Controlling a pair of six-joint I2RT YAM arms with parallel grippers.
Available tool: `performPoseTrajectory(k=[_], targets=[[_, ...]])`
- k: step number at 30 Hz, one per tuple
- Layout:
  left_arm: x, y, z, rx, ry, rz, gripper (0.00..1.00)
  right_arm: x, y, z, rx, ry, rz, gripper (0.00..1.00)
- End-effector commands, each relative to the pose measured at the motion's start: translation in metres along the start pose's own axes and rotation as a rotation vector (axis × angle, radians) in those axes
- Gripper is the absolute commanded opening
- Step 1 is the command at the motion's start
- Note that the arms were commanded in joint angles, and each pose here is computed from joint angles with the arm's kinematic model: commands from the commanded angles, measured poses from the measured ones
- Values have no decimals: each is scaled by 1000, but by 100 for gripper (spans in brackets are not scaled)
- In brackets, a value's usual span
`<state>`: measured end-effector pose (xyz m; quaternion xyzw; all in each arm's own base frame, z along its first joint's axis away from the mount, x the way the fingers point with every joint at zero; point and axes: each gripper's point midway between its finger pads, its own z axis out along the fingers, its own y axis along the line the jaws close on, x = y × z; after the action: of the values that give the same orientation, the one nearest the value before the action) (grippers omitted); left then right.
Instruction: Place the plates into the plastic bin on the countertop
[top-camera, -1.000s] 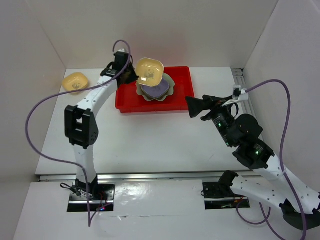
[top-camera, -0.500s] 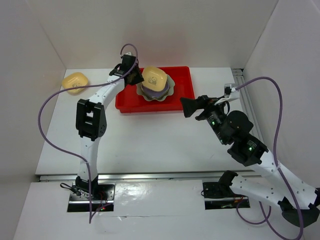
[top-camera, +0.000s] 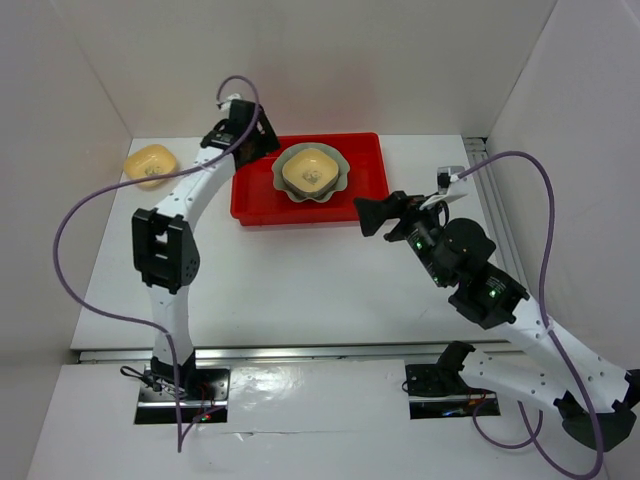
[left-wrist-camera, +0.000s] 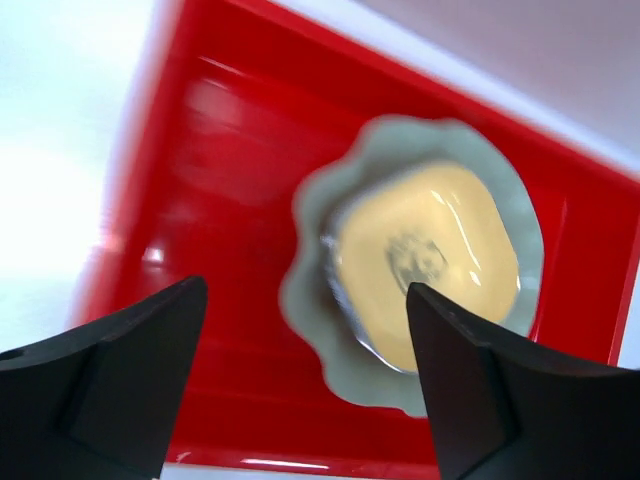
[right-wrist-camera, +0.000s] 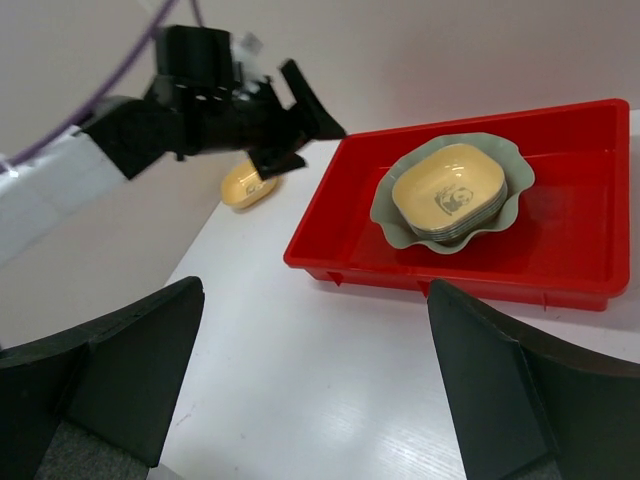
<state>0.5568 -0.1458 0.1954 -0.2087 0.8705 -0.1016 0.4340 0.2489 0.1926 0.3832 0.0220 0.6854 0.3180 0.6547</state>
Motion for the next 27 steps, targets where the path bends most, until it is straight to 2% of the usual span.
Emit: performPoseTrajectory(k=[1,2,3,6,7,11,14,18,19,27], targets=[[-80,81,-57,-254,-212,-186,95,-1,10,0,-41,-6,16,100],[-81,98,-58,-289,-206,-213,96,-4,12,0,-46,-14,20,100],[-86,134,-60,-352,-208,-265,100,5,14,3,-66,7,6,100],[-86,184,-53,-425,-187,-339,100,13,17,5,-85,28,2,100],[-91,212,-55,-466,-185,-382,100,19,16,5,-89,41,-2,100],[-62,282,-34,-589,-88,-563,100,27,15,7,-94,62,-18,100],[-47,314,-23,-560,-55,-677,100,33,13,5,-98,75,-31,100],[-59,330,-5,-452,-104,-761,100,56,9,3,-126,116,-39,100],[-72,327,-2,-421,-148,-759,100,59,10,0,-140,122,-38,100],[-78,340,28,-402,-190,-789,100,93,13,4,-188,199,-60,100]])
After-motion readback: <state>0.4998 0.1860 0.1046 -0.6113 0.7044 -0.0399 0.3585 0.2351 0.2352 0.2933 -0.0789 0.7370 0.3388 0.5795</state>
